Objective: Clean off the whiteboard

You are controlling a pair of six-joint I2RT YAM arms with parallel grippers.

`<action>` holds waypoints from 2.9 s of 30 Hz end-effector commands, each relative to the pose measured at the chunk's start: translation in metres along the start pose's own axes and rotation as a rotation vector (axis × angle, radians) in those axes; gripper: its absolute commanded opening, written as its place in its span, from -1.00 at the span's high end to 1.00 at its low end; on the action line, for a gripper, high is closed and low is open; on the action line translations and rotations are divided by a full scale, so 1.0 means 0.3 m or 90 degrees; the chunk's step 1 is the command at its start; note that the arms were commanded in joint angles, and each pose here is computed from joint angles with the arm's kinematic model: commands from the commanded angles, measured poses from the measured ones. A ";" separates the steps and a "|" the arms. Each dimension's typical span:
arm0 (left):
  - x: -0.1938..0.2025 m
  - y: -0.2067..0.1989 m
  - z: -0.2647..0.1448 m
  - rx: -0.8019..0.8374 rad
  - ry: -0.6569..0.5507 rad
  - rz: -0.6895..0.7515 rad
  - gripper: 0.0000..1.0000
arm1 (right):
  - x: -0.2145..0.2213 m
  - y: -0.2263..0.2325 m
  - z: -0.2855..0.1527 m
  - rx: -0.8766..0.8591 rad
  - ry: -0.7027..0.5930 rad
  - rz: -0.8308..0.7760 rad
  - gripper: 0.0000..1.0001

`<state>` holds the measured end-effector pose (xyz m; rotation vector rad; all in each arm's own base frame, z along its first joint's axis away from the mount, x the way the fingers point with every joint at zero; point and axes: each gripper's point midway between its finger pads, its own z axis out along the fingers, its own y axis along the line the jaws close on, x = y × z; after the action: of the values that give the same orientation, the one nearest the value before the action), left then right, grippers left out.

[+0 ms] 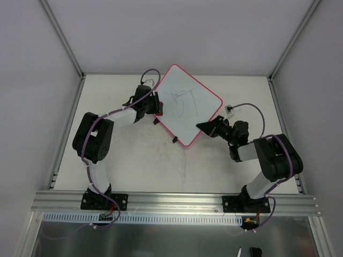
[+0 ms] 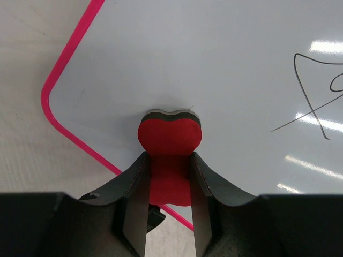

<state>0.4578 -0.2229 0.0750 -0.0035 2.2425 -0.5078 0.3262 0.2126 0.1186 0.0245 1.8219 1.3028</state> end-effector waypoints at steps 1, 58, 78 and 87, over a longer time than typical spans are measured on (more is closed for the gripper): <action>0.011 0.023 0.035 -0.017 0.009 0.012 0.88 | -0.125 0.219 0.004 -0.161 -0.076 -0.141 1.00; 0.040 -0.354 0.008 0.085 0.009 0.146 0.88 | -0.110 0.223 0.012 -0.168 -0.065 -0.142 1.00; -0.070 0.062 0.083 -0.015 0.020 0.020 0.88 | -0.110 0.225 0.010 -0.168 -0.066 -0.142 1.00; -0.002 0.095 0.084 -0.024 0.045 -0.001 0.90 | -0.107 0.226 0.013 -0.169 -0.064 -0.142 1.00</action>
<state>0.5009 -0.2055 0.0845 -0.0033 2.2184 -0.4779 0.3268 0.2142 0.1189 0.0249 1.8271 1.3061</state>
